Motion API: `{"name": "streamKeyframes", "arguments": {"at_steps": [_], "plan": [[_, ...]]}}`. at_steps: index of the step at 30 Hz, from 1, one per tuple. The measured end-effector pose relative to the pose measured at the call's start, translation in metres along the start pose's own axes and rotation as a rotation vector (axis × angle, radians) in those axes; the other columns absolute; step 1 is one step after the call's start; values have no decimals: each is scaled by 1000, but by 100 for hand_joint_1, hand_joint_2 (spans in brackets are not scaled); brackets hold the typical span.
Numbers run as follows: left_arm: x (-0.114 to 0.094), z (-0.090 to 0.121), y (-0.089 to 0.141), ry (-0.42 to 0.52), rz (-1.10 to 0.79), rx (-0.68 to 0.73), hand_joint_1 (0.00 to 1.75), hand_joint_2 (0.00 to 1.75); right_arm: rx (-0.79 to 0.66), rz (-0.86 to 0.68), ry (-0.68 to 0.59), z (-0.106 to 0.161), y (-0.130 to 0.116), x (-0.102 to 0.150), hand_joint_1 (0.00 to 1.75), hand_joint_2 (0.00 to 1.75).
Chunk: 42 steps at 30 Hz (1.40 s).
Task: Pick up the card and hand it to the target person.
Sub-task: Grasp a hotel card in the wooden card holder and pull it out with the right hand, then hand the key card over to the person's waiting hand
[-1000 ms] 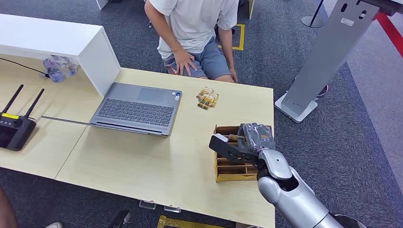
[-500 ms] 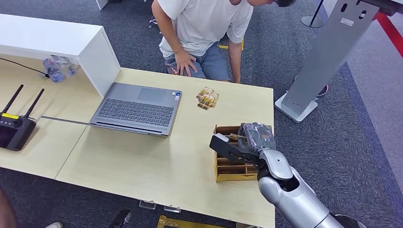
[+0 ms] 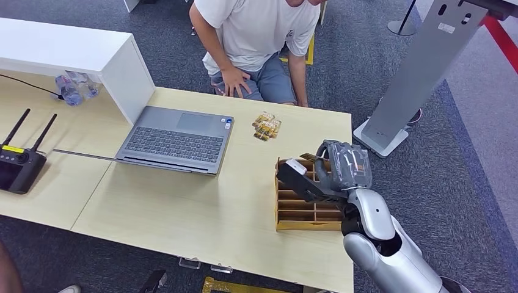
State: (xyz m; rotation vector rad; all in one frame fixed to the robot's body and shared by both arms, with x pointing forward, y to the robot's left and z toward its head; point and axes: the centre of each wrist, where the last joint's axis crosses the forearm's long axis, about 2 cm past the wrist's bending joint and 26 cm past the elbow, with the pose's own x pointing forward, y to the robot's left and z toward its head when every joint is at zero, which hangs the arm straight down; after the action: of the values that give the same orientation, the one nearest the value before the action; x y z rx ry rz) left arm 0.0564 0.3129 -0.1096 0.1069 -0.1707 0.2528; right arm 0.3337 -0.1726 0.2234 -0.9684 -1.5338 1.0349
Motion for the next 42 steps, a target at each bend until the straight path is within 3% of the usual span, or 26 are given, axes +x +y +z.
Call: {"name": "streamKeyframes", "arguments": {"at_steps": [13,22,35,39,42], "plan": [[0,0,0,-9,-7,-8,0,175,-210,-63,-171,14,-25,3,166,175],[1,0,-1,-19,-14,-19,0,175,-290,-112,-288,-6,-12,-8,166,175],[1,0,-2,-24,-16,-27,0,175,-256,-118,-244,-23,10,-12,166,175],[1,0,-2,-27,-14,-31,0,175,-248,-121,-239,-24,12,-11,14,175],[1,0,-2,-34,-15,-42,0,175,-245,-125,-237,-23,13,-10,0,175]]}}
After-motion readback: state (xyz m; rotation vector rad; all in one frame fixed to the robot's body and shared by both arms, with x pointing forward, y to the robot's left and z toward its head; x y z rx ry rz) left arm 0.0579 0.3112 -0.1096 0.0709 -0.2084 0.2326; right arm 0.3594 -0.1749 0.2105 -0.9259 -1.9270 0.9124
